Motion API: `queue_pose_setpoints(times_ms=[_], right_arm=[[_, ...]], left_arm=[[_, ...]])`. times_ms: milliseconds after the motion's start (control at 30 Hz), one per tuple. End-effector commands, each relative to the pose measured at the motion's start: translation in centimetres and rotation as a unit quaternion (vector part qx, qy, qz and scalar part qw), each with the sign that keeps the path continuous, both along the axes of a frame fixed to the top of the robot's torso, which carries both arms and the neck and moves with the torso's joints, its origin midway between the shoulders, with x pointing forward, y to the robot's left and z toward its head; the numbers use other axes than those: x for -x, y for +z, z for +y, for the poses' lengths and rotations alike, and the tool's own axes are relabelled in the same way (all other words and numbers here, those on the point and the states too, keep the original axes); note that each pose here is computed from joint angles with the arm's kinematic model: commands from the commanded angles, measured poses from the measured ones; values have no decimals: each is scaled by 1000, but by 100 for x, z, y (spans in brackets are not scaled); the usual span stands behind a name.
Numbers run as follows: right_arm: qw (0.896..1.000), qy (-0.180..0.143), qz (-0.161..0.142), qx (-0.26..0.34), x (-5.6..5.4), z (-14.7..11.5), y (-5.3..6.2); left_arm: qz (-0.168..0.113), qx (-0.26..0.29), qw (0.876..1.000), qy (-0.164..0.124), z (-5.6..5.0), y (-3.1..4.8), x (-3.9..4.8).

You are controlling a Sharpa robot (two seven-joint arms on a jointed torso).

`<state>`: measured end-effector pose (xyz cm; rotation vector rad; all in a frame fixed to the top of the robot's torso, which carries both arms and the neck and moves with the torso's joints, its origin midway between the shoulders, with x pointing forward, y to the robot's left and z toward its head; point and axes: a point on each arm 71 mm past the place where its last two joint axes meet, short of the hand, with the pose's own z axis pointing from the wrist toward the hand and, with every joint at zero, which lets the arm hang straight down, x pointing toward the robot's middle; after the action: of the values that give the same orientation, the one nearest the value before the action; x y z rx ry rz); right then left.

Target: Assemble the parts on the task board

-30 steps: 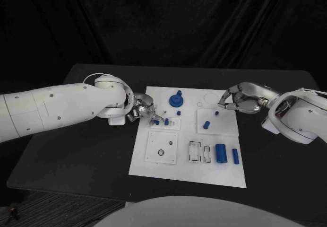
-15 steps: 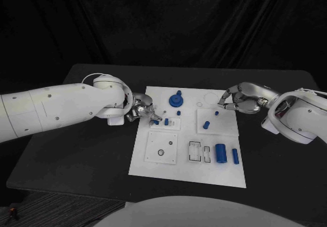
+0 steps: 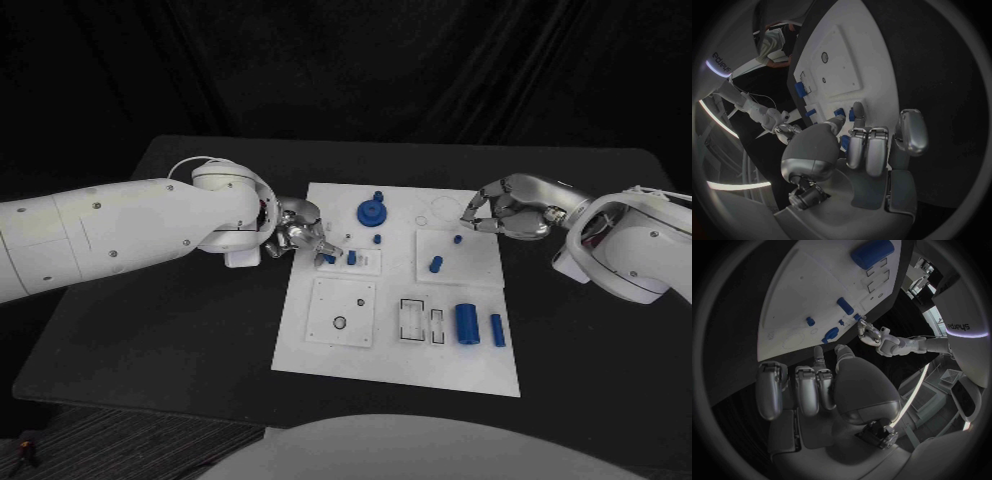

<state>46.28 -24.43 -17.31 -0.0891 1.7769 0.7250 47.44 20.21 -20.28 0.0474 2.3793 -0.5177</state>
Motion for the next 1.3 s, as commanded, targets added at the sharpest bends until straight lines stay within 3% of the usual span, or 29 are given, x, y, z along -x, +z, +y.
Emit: queue_pose_setpoints(times_ms=[33, 1300], right_arm=[[1000, -7, 3, 3, -2, -13, -14], [1000, -8, 9, 7, -5, -7, -32]], left_arm=[[-14, 4, 1000, 4, 3, 0, -3], [-1, -2, 1000, -6, 14, -11, 35]])
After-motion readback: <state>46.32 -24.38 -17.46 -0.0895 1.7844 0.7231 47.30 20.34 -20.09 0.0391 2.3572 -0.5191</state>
